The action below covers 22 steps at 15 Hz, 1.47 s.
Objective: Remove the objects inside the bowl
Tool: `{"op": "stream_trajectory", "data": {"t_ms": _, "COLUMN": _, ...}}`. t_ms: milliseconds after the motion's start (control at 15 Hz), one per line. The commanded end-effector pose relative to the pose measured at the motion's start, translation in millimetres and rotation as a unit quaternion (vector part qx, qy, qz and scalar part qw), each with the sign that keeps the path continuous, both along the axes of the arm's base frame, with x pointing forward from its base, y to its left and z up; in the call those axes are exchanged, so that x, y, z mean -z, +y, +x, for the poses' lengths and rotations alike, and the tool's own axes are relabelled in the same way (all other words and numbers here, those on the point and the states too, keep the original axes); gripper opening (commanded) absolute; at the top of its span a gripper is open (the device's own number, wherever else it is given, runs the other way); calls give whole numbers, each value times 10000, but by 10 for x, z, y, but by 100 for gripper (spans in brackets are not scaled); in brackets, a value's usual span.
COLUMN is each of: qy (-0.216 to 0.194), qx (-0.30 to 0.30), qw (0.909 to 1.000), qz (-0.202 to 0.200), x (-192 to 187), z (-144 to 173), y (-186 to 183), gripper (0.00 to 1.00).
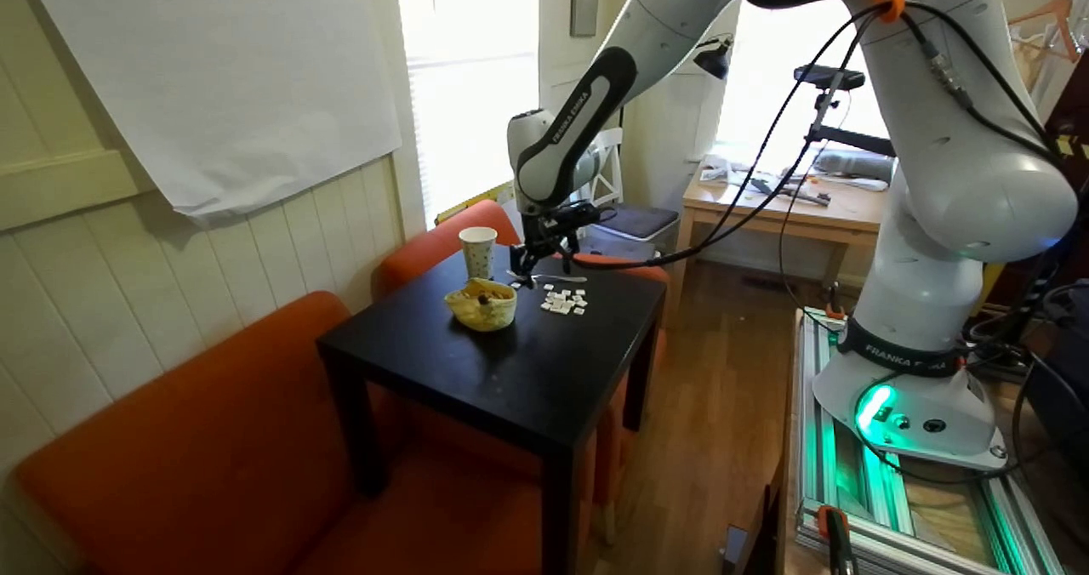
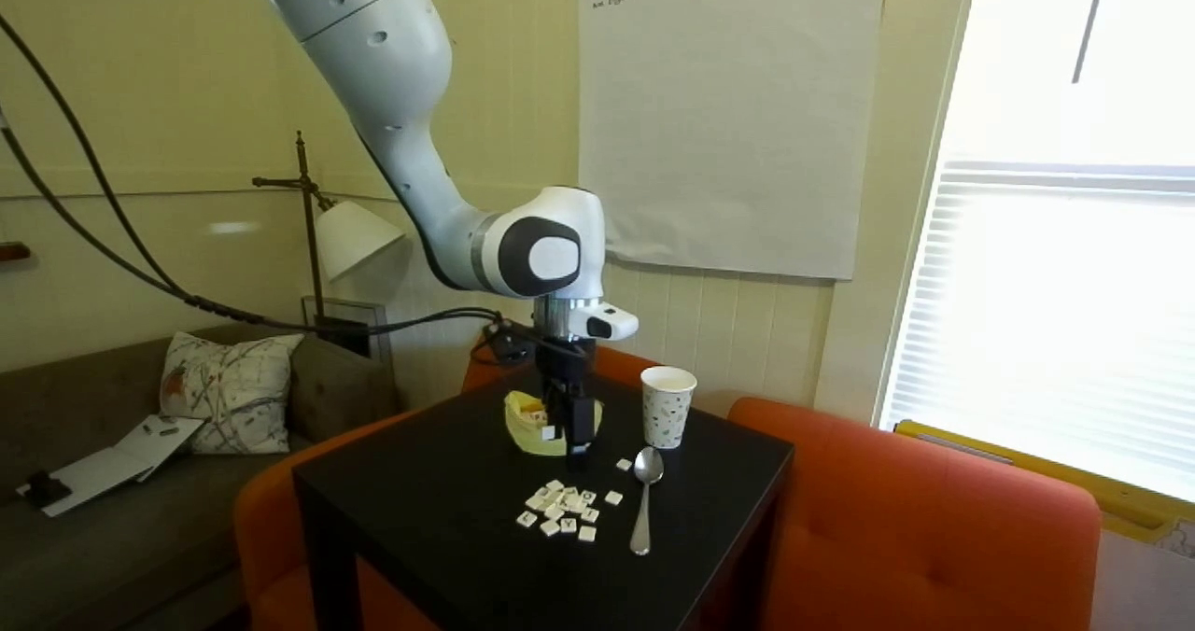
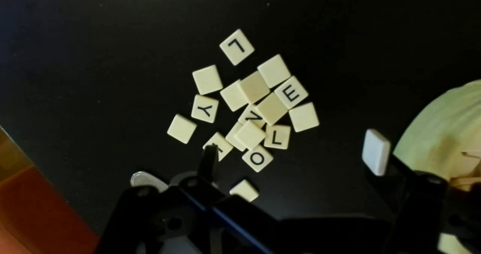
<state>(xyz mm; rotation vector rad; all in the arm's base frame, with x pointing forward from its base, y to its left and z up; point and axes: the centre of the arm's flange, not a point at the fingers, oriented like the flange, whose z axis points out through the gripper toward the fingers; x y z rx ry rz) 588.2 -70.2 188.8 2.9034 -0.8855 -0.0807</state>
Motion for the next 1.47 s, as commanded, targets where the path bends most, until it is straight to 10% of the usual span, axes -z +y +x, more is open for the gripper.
{"op": "stream_trajectory", "data": {"t_ms": 0, "qy": -46, "qx": 49, "qw": 9996, "qz": 261, "x": -32, "z": -110, "y": -71, "gripper": 100}}
{"op": "stream_trajectory", "data": {"t_ms": 400, "qy": 78, "qx": 372, "qw": 9992, "qz": -140, "x": 29, "z": -168, "y": -216, "gripper": 100}}
{"op": "stream_trajectory", "data": {"t_ms": 467, "qy": 58, "qx": 370, "qw": 9993, "qz": -51, "x": 26, "z": -174, "y": -228, "gripper": 75}}
{"op": "stream_trajectory", "data": {"t_ms": 1200, "qy": 6, "qx": 343, "qw": 9994, "qz": 64, "x": 35, "z": -160, "y": -217, "gripper": 2}}
{"op": "stream_trajectory", "data": {"t_ms": 1400, "qy": 10, "qx": 348, "qw": 9994, "qz": 46, "x": 37, "z": -158, "y": -212, "gripper": 0}}
